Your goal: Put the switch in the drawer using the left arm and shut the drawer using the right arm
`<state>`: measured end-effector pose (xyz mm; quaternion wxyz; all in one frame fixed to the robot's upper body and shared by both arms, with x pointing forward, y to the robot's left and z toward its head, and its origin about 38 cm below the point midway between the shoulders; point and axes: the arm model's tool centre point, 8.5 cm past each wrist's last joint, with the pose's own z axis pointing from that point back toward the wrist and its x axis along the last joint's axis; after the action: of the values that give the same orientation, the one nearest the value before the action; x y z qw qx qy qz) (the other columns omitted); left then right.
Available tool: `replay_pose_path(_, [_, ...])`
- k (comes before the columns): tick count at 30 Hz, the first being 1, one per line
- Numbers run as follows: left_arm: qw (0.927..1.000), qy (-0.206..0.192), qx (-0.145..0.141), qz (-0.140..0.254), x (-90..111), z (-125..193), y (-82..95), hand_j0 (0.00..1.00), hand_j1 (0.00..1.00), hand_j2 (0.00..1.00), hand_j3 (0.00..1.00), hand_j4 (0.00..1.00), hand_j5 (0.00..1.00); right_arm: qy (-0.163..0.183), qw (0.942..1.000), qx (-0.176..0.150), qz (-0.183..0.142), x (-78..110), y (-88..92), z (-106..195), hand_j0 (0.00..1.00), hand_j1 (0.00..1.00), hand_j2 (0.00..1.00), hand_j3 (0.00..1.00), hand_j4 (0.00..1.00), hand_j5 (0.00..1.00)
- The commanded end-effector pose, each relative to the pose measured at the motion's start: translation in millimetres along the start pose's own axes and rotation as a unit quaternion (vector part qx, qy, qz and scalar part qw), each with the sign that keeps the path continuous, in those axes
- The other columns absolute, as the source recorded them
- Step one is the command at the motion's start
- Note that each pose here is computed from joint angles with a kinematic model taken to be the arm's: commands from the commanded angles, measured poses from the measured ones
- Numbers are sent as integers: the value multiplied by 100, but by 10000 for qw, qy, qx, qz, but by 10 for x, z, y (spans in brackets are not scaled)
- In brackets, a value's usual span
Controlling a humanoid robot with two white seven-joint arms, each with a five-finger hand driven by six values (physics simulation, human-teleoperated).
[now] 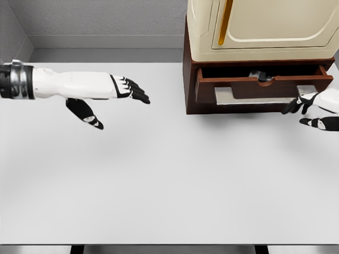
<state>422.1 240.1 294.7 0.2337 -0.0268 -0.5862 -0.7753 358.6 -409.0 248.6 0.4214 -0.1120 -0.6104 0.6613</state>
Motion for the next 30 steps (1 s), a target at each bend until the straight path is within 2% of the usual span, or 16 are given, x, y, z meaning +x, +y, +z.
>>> replay_pose_path(1, [10000,-6,68,-9,6,12,40,100,100,100,100,100,100,16,9991,265,334,-16,113,-31,62,62,62,62,62,62])
replay_pose_path(6, [9999,-20,121,-26,12,10,65,100,100,100,100,100,100,54,9992,180,365,-45,45,-32,63,63,63,63,63,63])
replay_pose_path(9, [9992,-39,375,97,-5,37,14,100,100,100,100,100,100,19,9993,115,356,-38,33,-60,63,63,63,63,63,63])
replay_pose_path(13, [9986,-121,496,108,9,-10,30,100,100,100,100,100,100,-1,9993,155,352,-68,10,-132,63,63,63,63,63,63])
replay_pose_path(18, [9952,-39,917,340,-43,99,-119,100,100,100,100,100,100,23,9993,197,331,-120,24,-204,63,63,63,63,63,63])
replay_pose_path(20, [9940,-193,1053,225,-6,-66,-59,100,100,100,100,100,100,29,9993,157,323,-136,5,-223,63,63,63,63,63,63])
replay_pose_path(30, [9940,-201,1042,264,-7,-79,-99,100,100,100,100,100,100,113,9996,17,243,-257,-84,-302,64,64,64,64,64,64])
